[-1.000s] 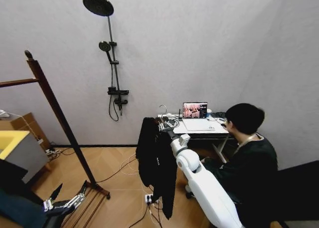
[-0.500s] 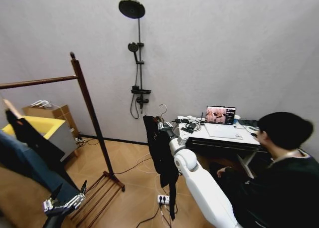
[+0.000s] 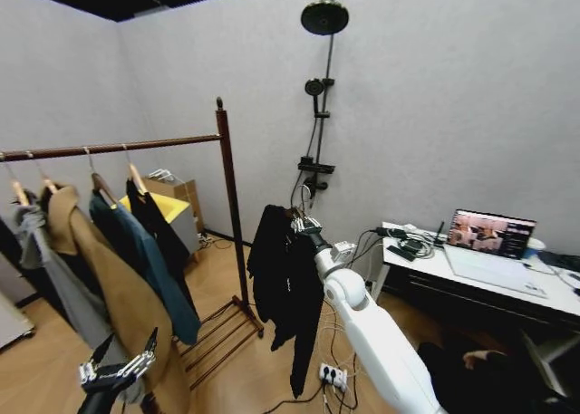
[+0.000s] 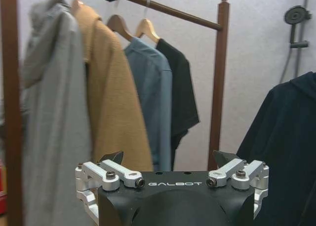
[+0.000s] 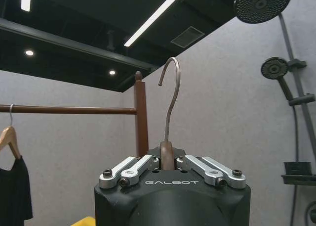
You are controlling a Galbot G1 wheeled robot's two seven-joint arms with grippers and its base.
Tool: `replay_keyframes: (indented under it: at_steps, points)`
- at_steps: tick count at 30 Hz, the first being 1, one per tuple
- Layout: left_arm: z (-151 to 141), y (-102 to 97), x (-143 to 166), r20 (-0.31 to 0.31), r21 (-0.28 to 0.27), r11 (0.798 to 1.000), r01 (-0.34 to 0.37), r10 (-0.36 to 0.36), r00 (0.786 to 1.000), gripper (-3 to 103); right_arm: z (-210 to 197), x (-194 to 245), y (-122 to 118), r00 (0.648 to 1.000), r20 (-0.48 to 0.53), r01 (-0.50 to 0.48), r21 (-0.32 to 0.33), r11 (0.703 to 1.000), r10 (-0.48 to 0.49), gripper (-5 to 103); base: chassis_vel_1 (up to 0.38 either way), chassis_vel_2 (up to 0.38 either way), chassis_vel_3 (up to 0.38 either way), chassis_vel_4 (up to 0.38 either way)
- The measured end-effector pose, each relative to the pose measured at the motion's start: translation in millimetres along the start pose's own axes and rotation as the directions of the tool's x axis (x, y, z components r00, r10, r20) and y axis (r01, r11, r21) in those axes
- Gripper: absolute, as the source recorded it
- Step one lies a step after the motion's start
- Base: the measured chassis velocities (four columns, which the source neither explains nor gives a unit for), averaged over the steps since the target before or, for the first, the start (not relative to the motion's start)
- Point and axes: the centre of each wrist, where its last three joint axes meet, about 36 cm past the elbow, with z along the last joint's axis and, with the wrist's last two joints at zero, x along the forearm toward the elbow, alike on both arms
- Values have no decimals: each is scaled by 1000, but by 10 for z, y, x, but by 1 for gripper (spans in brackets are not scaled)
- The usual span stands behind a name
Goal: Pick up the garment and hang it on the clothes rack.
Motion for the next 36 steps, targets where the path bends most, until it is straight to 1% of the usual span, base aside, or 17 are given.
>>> replay_keyframes:
  at_steps: [3,13,18,19,21,22,24,25,27,36]
  points:
    - [0,0,0,0,0,1000,0,0,1000,100,-18,-19,-45,1000,0,-2,11,1000,2,10,125,106,114,134]
    - [0,0,0,0,0,1000,0,0,1000,100,-77,-225,-68,1000,4,10,44,999,-11,10,133,122,124,119]
    - [0,0,0,0,0,1000,0,0,1000,100,-103,-539,-71,999,-30,20,62,998,-18,10,61,66,77,68]
    - [0,0,0,0,0,1000,0,0,1000,100,-103,-539,-71,999,-30,20,62,998,-18,10,0,0,0,0]
    - [0,0,0,0,0,1000,0,0,1000,100,-133,-808,-84,999,-46,32,87,996,-28,10,0,0,0,0]
    - [0,0,0,0,0,1000,0,0,1000,100,-133,-808,-84,999,-46,32,87,996,-28,10,0,0,0,0]
    - [0,0,0,0,0,1000,0,0,1000,100,-206,-1072,-69,998,-41,46,115,992,-41,10,0,0,0,0]
    - [0,0,0,0,0,1000,0,0,1000,100,-206,-1072,-69,998,-41,46,115,992,-41,10,0,0,0,0]
    - [0,0,0,0,0,1000,0,0,1000,100,-301,-1295,-41,998,-27,54,129,990,-51,10,0,0,0,0]
    - [0,0,0,0,0,1000,0,0,1000,100,-313,-1604,38,997,-35,67,143,987,-63,10,-113,99,105,-103]
